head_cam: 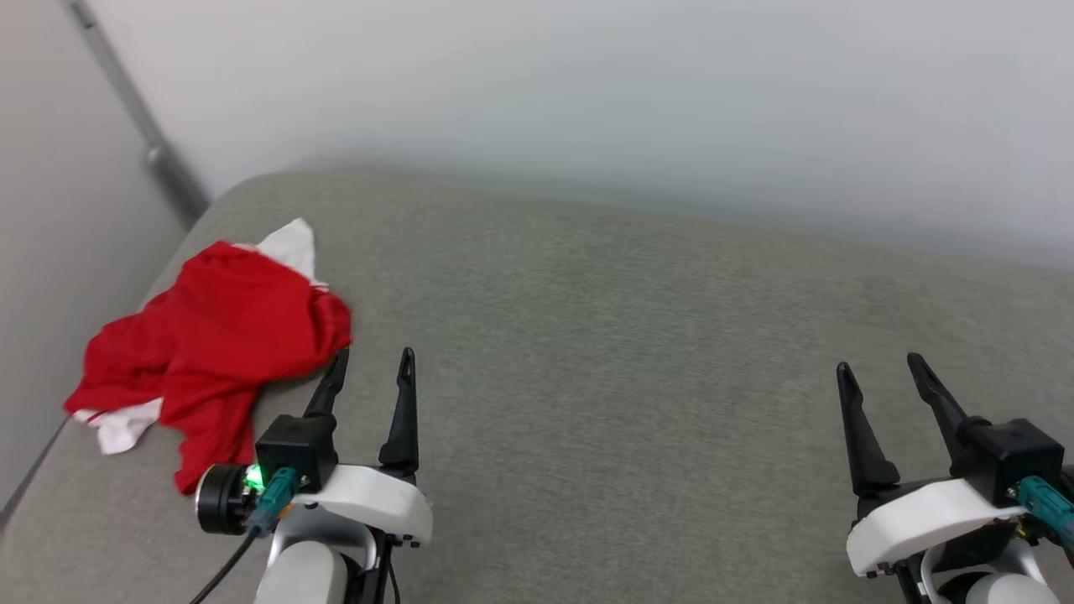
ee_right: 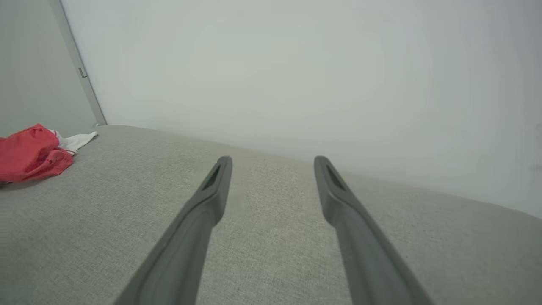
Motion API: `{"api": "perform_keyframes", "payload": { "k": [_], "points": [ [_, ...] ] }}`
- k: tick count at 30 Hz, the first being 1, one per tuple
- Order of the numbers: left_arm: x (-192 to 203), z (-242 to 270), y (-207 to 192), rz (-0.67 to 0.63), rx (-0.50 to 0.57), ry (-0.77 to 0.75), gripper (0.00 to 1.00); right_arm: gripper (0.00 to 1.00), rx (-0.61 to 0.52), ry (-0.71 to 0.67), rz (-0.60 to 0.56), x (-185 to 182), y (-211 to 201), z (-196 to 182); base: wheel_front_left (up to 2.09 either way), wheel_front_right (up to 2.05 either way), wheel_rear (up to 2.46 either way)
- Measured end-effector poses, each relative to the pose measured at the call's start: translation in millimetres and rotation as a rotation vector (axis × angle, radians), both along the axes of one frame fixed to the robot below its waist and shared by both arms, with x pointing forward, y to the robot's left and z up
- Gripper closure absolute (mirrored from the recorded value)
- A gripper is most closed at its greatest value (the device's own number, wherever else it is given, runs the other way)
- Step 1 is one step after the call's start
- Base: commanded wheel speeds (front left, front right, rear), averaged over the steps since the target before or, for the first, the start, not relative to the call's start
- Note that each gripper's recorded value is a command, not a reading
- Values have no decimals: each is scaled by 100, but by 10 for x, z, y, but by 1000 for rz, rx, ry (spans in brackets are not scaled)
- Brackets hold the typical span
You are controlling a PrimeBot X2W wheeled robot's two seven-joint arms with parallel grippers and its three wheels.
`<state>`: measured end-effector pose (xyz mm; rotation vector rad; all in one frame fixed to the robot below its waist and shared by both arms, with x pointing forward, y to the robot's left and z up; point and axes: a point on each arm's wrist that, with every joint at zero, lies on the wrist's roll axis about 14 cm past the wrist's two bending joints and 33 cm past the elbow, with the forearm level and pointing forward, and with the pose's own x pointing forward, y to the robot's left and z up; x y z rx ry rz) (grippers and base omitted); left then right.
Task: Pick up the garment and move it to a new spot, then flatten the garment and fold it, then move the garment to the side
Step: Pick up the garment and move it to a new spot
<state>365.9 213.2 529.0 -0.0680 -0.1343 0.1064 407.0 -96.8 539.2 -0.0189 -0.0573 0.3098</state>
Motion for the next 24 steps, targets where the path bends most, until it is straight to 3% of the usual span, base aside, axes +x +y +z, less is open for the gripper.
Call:
{"api": "perform_keyframes", "payload": {
  "k": [12,24],
  "points": [
    [-568,-29,866,290,20,17,0,0,6,-17,249,169,904,36,0,0,0],
    [-817,-31,1140,394,17,24,0,0,18,-11,349,206,1277,-7,0,0,0]
  ]
}}
